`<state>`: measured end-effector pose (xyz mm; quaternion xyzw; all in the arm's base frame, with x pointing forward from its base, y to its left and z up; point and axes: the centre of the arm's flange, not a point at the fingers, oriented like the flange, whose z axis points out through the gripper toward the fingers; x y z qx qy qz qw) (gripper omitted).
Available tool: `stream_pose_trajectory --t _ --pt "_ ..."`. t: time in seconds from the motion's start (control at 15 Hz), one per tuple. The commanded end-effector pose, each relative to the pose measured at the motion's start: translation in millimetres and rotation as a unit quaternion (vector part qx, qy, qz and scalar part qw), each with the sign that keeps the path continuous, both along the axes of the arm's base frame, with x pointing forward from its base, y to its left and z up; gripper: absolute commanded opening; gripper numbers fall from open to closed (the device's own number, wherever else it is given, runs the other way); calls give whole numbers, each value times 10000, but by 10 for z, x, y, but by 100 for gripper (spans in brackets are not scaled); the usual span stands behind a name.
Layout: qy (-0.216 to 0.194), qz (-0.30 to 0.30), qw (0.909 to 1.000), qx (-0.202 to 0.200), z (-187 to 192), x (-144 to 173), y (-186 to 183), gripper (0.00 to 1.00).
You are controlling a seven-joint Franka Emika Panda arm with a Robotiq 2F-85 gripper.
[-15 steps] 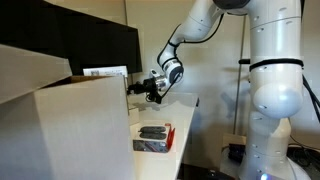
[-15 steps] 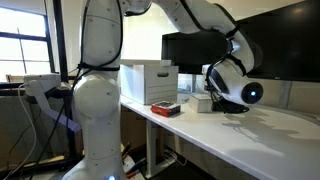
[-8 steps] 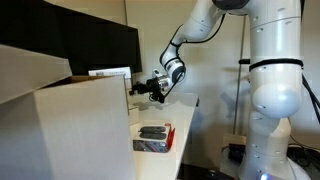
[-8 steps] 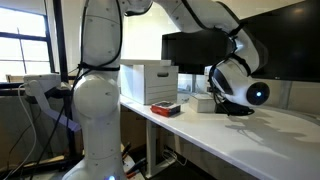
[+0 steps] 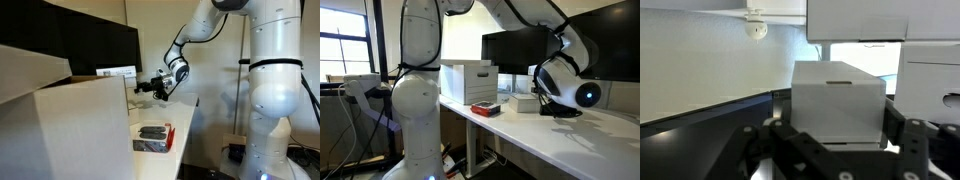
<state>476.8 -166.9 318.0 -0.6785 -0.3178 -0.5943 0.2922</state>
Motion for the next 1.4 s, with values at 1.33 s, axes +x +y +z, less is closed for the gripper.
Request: stream_pose_trajectory --t 1.33 --pt "-247 771 9965 202 16 -157 -1026 58"
